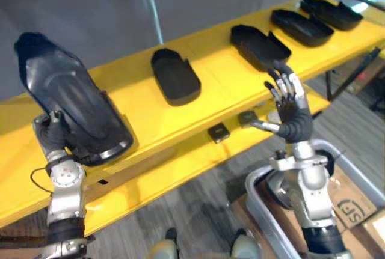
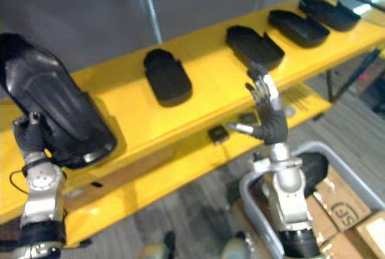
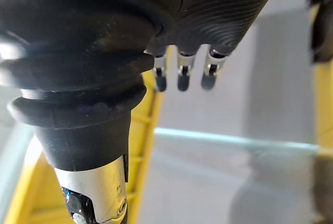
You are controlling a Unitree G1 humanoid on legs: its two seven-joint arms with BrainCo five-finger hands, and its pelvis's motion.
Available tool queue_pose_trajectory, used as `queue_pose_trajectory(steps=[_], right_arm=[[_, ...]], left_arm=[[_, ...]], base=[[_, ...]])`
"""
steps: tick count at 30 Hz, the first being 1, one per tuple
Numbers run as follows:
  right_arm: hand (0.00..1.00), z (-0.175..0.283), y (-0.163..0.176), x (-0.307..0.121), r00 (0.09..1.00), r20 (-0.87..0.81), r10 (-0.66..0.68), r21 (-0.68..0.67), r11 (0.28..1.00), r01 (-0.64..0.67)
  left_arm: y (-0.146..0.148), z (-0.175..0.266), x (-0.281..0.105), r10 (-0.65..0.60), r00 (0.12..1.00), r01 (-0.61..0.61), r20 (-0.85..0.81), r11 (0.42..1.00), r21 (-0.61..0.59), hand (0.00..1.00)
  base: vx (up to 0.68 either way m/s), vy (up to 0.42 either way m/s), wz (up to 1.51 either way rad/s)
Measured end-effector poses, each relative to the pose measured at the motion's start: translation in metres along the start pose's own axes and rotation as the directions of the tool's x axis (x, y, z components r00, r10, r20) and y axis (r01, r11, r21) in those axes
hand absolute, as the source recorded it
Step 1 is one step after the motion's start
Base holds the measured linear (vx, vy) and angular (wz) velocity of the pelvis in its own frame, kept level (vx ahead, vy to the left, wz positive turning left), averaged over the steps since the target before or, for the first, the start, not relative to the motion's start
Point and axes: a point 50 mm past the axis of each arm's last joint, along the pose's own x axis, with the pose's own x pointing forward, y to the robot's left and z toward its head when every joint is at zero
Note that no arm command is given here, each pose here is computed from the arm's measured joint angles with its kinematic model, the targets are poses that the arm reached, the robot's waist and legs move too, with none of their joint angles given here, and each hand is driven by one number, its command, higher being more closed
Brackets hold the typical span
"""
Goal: Walk over and take plastic housings, then place them on the shelf
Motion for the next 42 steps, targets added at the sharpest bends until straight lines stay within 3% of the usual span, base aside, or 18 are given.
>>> queue_pose_trajectory(steps=[5,11,20,29,35,42], right_arm=[[0.0,0.005,-0.01,0.0,1.0,-0.006,-0.018,-0.002,1.0,0.018],[0.0,0.018,-0.01,-0.009,1.0,0.018,-0.013,0.006,1.0,0.013],[0.0,0.009,-0.01,-0.031,0.997,-0.076,-0.033,0.032,0.999,0.036],[0.0,0.001,-0.001,-0.042,0.989,-0.148,-0.006,0.071,0.997,0.016],[0.0,-0.006,0.002,-0.048,0.979,-0.205,0.003,0.084,0.996,0.015],[0.0,-0.012,0.002,-0.055,0.968,-0.251,-0.01,0.084,0.996,0.032]], left_arm=[[-0.001,0.024,0.032,0.027,0.998,-0.031,-0.062,0.998,-0.058,1.0],[0.014,0.04,0.058,0.065,0.989,-0.062,-0.129,0.998,0.025,1.0],[0.06,0.07,0.09,0.099,0.986,-0.046,-0.138,0.937,0.346,1.0],[0.078,0.06,0.095,0.007,0.964,0.137,-0.267,0.844,0.518,1.0],[0.086,0.049,0.094,-0.081,0.917,0.292,-0.39,0.803,0.52,1.0],[0.096,0.017,0.086,-0.047,0.871,0.327,-0.489,0.798,0.506,1.0]], base=[[0.05,-0.019,-0.03],[0.01,-0.018,-0.1],[0.0,-0.006,-0.07],[0.0,-0.001,-0.03],[0.0,-0.003,0.02],[0.0,0.001,0.02]])
